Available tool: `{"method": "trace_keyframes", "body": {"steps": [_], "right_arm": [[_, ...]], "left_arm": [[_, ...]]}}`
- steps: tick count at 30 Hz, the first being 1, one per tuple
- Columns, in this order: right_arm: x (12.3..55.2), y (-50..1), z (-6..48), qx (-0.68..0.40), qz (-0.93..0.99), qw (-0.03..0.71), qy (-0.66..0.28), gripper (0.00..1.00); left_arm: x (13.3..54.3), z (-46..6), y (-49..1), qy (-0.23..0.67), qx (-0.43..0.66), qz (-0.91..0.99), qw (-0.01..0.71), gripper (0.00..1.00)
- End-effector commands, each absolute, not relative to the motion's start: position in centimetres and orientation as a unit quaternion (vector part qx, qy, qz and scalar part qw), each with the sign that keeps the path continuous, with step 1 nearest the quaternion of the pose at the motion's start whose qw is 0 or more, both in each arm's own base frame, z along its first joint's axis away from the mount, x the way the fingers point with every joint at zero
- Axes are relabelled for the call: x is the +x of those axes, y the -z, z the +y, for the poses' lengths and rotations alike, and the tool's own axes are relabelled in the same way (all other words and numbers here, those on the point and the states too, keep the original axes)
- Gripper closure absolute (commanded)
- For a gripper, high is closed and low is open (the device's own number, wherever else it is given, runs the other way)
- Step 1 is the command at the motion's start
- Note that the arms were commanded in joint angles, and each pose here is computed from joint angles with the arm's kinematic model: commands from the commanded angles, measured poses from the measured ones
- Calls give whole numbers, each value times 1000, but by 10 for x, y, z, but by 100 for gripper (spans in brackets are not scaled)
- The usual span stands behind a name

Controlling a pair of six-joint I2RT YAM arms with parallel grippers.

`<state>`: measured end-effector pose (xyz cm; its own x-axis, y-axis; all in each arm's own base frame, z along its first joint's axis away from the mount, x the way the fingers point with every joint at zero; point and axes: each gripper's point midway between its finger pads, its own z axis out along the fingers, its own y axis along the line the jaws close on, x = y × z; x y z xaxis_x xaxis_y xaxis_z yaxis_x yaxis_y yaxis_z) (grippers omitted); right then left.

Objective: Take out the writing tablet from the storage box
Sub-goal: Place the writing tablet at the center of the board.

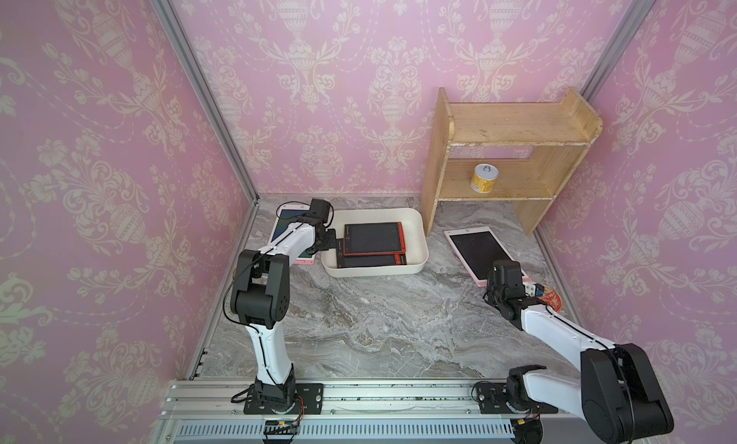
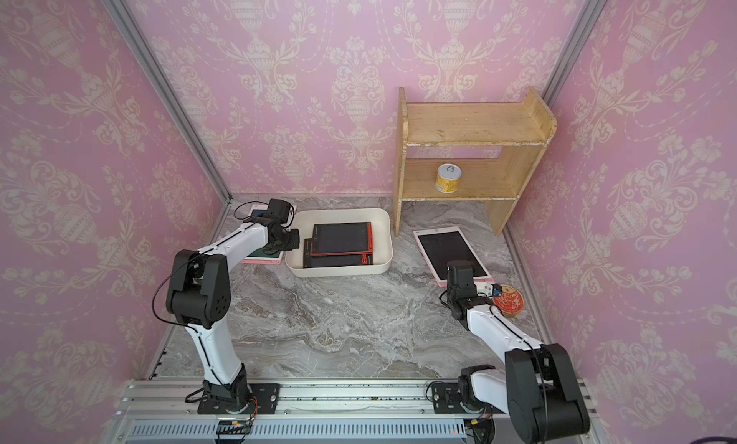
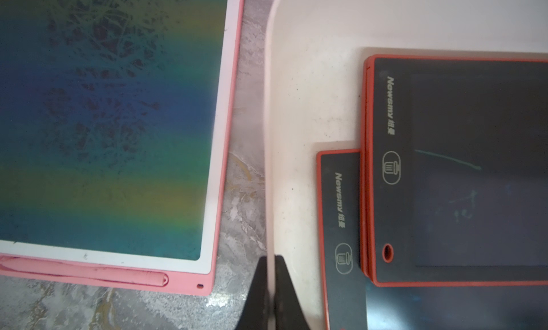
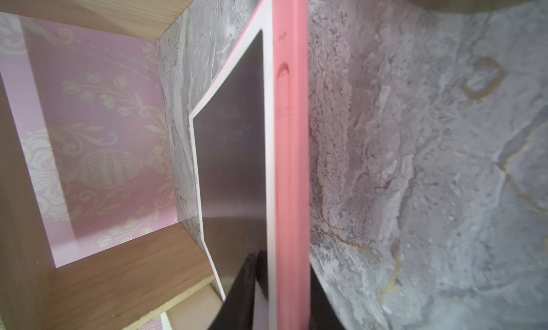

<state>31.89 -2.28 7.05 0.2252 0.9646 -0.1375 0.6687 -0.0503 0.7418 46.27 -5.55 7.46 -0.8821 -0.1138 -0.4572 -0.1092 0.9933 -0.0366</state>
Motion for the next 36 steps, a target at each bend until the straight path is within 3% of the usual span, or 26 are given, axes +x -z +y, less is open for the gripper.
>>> {"method": "trace_keyframes", "body": {"steps": [1, 8, 21, 24, 26, 31, 36], "right_arm": [[292, -41, -26, 717, 601, 321, -149, 71], [288, -42, -29, 720, 600, 321, -135, 54], [299, -61, -31, 697, 618, 340, -129, 34], [310, -73, -28, 669, 642, 351, -130, 16], [323, -84, -22, 634, 672, 358, -136, 0], [351, -123, -2, 497, 779, 370, -97, 0], [388, -167, 58, 290, 874, 379, -97, 1]], "left_arm": [[456, -51, -63, 1, -60, 974, 216, 100], [456, -51, -63, 0, -60, 975, 216, 100], [456, -51, -63, -1, -60, 975, 215, 100], [455, -51, -62, 0, -60, 975, 214, 100], [456, -51, -63, 0, -61, 975, 216, 100], [456, -50, -65, -2, -60, 975, 216, 100], [456, -51, -64, -1, -59, 975, 215, 100]]}}
